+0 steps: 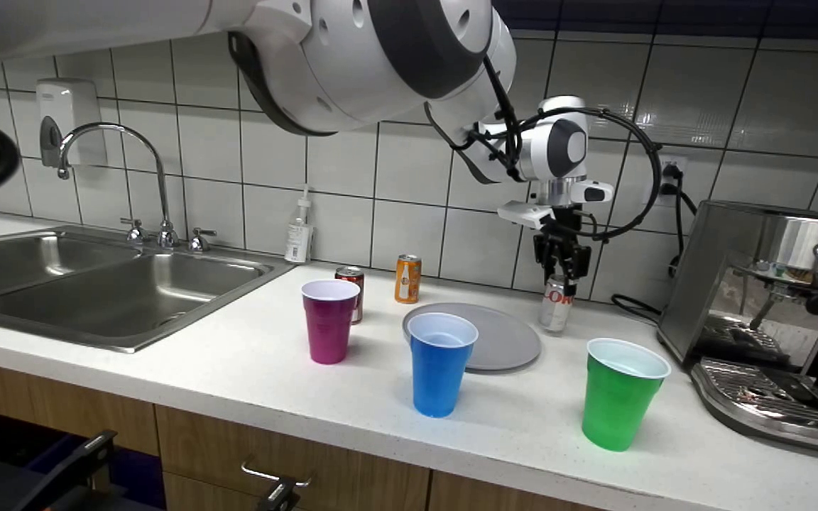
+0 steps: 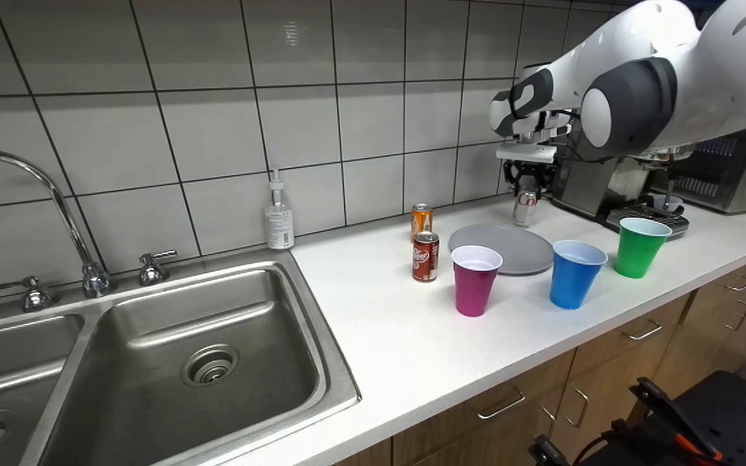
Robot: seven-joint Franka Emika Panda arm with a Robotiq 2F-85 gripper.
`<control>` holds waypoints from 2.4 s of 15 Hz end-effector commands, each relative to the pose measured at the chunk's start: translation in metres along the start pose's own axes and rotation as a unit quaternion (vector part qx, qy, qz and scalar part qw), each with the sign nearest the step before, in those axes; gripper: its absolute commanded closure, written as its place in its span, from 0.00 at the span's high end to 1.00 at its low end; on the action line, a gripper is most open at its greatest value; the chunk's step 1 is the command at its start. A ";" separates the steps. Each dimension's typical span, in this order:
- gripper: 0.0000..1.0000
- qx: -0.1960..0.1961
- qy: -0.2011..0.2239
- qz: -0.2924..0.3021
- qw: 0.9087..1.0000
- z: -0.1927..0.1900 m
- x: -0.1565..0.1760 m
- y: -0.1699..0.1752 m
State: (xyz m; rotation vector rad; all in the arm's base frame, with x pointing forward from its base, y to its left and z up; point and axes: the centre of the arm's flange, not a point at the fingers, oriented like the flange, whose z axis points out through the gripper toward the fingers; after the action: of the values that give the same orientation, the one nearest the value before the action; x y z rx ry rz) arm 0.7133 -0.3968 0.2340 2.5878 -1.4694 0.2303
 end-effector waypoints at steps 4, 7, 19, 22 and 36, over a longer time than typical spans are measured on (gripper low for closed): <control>0.91 0.004 -0.011 -0.012 1.000 0.000 0.029 -0.018; 1.00 0.008 -0.006 -0.012 1.000 -0.007 0.030 -0.018; 1.00 0.020 0.014 -0.094 0.995 -0.035 0.004 -0.009; 1.00 0.020 0.014 -0.119 0.993 -0.037 -0.003 -0.008; 1.00 0.022 0.011 -0.202 0.979 -0.045 -0.042 -0.009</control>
State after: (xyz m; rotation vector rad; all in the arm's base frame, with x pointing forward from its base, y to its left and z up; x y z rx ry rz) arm 0.7372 -0.3680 0.2582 2.7983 -0.9531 0.2497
